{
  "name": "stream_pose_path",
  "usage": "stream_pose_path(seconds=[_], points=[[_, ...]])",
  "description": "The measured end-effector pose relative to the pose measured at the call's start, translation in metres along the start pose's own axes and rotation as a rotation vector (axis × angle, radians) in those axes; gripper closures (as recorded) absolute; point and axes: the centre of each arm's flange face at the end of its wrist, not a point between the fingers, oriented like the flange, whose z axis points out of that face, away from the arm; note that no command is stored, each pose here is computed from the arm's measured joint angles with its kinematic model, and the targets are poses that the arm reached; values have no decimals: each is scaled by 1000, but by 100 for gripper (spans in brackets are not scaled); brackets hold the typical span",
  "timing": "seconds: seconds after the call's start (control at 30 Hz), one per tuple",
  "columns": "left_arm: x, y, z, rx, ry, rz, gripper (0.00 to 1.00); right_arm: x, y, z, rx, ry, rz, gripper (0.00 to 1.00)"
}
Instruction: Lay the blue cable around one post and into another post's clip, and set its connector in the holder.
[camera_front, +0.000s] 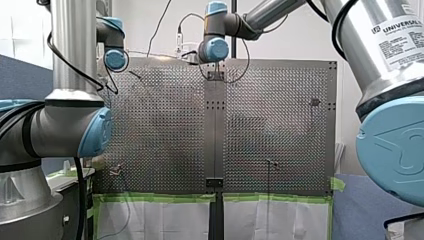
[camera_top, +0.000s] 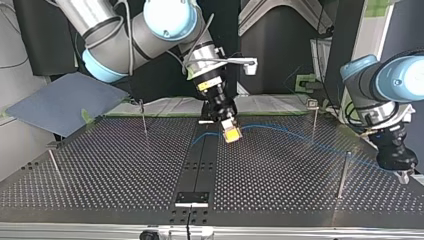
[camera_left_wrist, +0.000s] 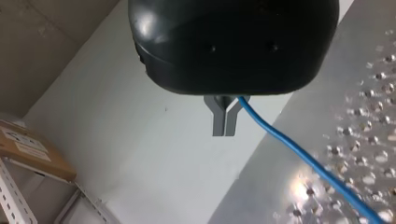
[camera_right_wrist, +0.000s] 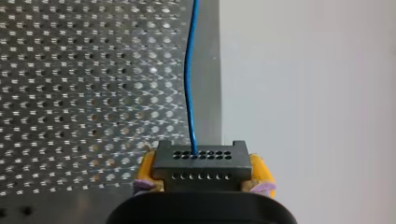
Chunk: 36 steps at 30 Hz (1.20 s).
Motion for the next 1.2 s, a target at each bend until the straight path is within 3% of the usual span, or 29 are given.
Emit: stream_pose_path(seconds=[0.1,0.37,0.7,1.07,1.2], points=[[7,9,6,-8,12,-6,100,1,1,7,-2,3,0,100],[16,20,18,3,20,-6,100,-17,0,24,-1,-39,-6,100],[40,40,32,2,68,15,100,-40,-3,43,1,-83,-14,100],[41,42,39,25,68,22,100,-36,9,68,-16,-53,-5,100],[51,42,47,30,98,45,100,-38,15,77,-25,-60,-6,100]])
